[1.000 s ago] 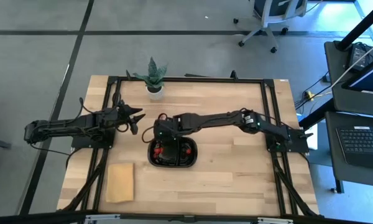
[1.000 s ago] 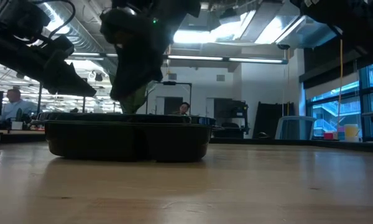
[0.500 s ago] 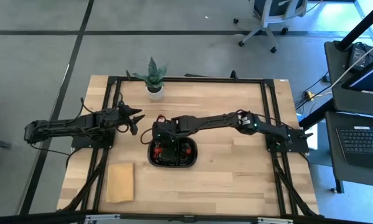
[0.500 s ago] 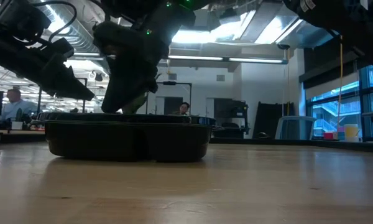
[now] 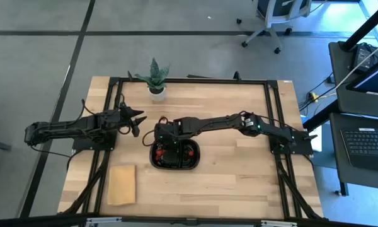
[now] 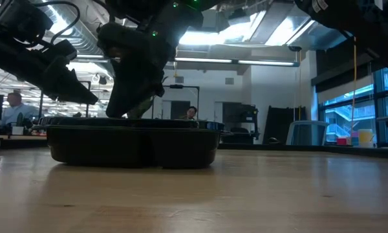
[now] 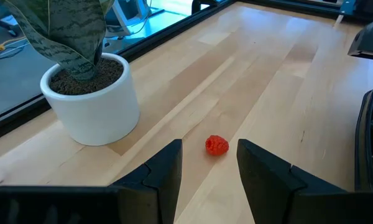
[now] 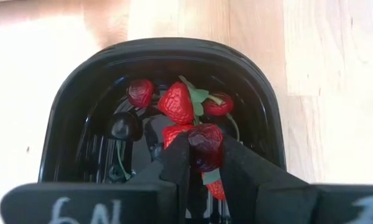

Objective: Pick and placing Produce into tupperware
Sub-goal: Put the red cherry into the black bin

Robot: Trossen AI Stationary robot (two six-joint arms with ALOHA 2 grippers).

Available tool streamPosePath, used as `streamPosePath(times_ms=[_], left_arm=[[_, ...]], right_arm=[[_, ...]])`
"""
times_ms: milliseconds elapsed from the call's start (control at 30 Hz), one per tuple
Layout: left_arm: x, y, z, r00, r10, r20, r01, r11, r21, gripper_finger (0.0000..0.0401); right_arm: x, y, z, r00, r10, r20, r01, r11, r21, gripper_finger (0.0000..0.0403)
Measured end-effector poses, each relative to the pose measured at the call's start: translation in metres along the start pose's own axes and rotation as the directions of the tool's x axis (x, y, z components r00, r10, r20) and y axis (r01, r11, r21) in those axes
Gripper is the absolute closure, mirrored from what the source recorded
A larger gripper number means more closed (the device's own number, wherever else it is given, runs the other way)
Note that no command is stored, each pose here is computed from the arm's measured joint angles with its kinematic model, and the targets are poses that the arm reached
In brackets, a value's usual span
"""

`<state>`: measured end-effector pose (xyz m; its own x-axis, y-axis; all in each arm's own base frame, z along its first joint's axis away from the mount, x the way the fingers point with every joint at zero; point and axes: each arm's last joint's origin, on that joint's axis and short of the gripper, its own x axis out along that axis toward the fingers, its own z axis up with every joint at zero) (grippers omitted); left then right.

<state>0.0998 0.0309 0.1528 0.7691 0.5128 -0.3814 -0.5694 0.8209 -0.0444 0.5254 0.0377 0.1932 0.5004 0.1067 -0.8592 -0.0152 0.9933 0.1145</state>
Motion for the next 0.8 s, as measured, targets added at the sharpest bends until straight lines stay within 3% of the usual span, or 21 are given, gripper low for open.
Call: streamPosePath(times_ms=[567,800], left_arm=[[0.0000,0.0000,0.0001,1.000,0.000,0.001,0.000,1.000,0.000,0.0254],[0.0000,0.0000,0.0000,1.000,0.000,0.000,0.000,1.000,0.000,0.0254]], right_arm=[[-0.0004,0.0002,0.0001,1.000,0.006,0.000,-0.006,1.000,-0.002,0.0324],[-0.0006,-0.0005,0.0002,1.000,0.007,0.000,-0.007,1.000,0.025,0.0269]])
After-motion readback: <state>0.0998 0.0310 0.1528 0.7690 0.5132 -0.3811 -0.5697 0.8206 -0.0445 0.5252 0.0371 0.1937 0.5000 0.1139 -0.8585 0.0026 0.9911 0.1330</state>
